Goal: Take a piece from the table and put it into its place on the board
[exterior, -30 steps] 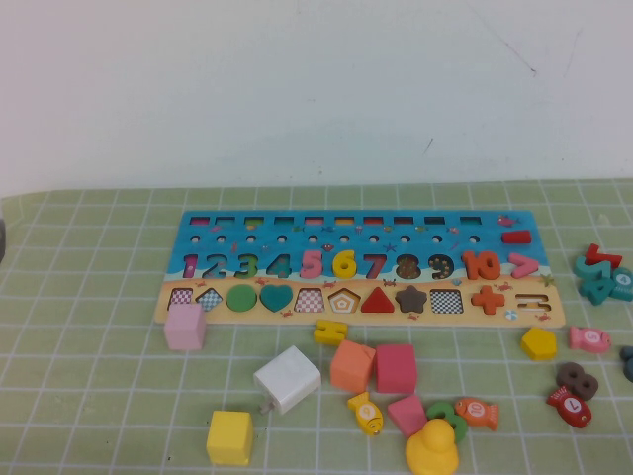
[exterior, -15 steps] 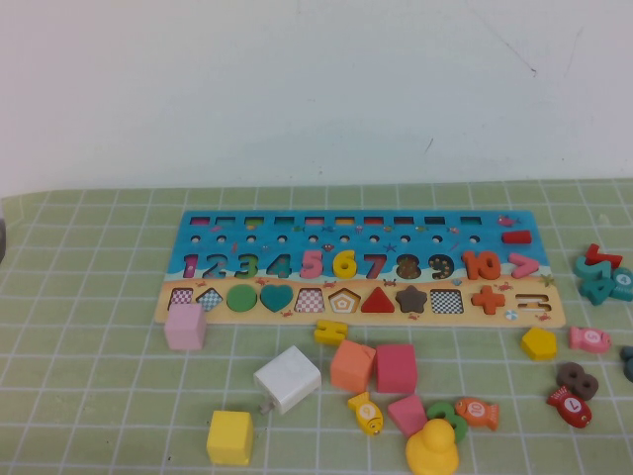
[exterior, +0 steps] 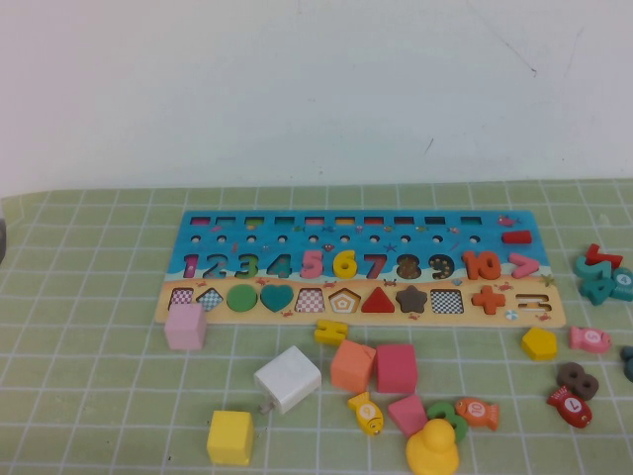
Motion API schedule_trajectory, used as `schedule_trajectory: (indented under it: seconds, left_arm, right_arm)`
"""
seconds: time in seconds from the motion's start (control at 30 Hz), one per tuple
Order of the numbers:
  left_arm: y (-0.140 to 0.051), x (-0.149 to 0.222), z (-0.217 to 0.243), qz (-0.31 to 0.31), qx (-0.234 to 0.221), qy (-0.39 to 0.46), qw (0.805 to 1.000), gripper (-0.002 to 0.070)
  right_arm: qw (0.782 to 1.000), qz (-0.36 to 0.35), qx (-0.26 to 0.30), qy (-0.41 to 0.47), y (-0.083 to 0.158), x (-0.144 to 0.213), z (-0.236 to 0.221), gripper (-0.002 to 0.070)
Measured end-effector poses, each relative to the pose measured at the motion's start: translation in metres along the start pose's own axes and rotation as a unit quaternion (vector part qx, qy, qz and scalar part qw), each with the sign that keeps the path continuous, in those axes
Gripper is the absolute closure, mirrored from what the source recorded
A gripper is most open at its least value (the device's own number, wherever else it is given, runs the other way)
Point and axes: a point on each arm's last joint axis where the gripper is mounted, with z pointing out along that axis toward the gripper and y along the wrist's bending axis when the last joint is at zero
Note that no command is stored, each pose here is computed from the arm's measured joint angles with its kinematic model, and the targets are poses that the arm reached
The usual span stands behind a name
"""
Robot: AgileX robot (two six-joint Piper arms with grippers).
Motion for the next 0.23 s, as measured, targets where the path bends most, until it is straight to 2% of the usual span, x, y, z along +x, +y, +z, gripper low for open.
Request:
schedule_trajectory:
  seconds: [0.23]
  left_arm:
    - [-0.0001,0.0,-0.0002,0.0,0.0,0.002,1.0,0.0677]
  right_arm:
    - [1.0,0.0,0.0,0.0,0.0,0.0,0.0,0.0678]
